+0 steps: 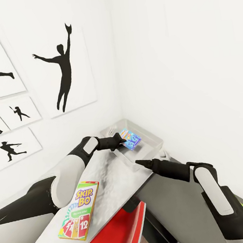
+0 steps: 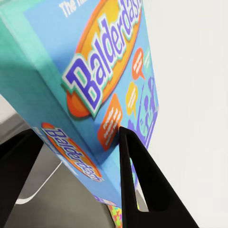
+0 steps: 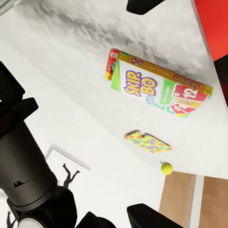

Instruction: Put all the toys in the child's room - the three board games (two on the bed and one on the table), the two jigsaw puzzles on the table, and the tennis ball on the table - inside the toy box on the table in the child's room.

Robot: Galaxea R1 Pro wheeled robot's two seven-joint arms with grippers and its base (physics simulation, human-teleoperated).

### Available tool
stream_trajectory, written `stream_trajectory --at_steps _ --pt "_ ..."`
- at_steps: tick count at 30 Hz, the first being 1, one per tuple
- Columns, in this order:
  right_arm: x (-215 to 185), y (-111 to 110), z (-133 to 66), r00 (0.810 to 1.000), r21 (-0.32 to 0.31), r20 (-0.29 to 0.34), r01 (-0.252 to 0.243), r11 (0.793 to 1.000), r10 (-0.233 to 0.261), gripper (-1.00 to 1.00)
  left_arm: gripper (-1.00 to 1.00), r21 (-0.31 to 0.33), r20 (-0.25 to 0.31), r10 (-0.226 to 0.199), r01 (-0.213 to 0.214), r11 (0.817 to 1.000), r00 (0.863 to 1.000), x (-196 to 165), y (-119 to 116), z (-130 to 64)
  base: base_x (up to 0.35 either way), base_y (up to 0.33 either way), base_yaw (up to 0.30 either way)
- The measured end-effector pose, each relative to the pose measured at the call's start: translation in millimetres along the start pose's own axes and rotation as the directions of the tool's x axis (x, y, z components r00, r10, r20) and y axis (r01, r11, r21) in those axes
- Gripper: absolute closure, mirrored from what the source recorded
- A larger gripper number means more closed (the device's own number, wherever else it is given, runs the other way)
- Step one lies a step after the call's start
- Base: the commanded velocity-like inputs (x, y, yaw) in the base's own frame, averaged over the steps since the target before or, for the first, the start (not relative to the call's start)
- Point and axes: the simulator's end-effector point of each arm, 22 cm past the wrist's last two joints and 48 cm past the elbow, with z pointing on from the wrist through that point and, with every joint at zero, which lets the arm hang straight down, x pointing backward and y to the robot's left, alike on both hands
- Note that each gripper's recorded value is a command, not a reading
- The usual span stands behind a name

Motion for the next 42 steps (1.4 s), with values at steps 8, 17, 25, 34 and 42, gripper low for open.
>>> stream_trajectory --at_steps 8,17,25,34,42 --pt "2 -6 2.4 1.0 0.004 -0.006 -0.011 1.0 0.011 -1.0 1.0 -0.004 -0.011 -0.01 0.01 1.0 1.0 3 7 3.9 0.0 0.0 0.0" --pt "6 -12 5.8 1.0 0.008 -0.015 -0.022 1.0 0.022 -1.0 1.0 0.078 0.018 -0.065 0.063 0.995 0.998 -16 -14 0.2 0.0 0.0 0.0" --pt "9 -17 8.5 0.999 0.011 -0.021 -0.033 0.999 0.033 -1.0 1.0 0.097 0.016 -0.062 0.061 0.993 0.998 -25 -19 -2.7 0.0 0.0 0.0" --pt "13 -23 11.6 0.999 0.015 -0.029 -0.045 0.999 0.045 -1.0 1.0 0.087 -0.005 -0.078 0.078 0.993 0.997 -19 -10 3.0 0.0 0.0 0.0" --pt "16 -29 14.2 0.998 0.018 -0.037 -0.055 0.998 0.056 -1.0 1.0 0.08 -0.033 -0.096 0.098 0.992 0.995 -11 -1 8.4 0.0 0.0 0.0"
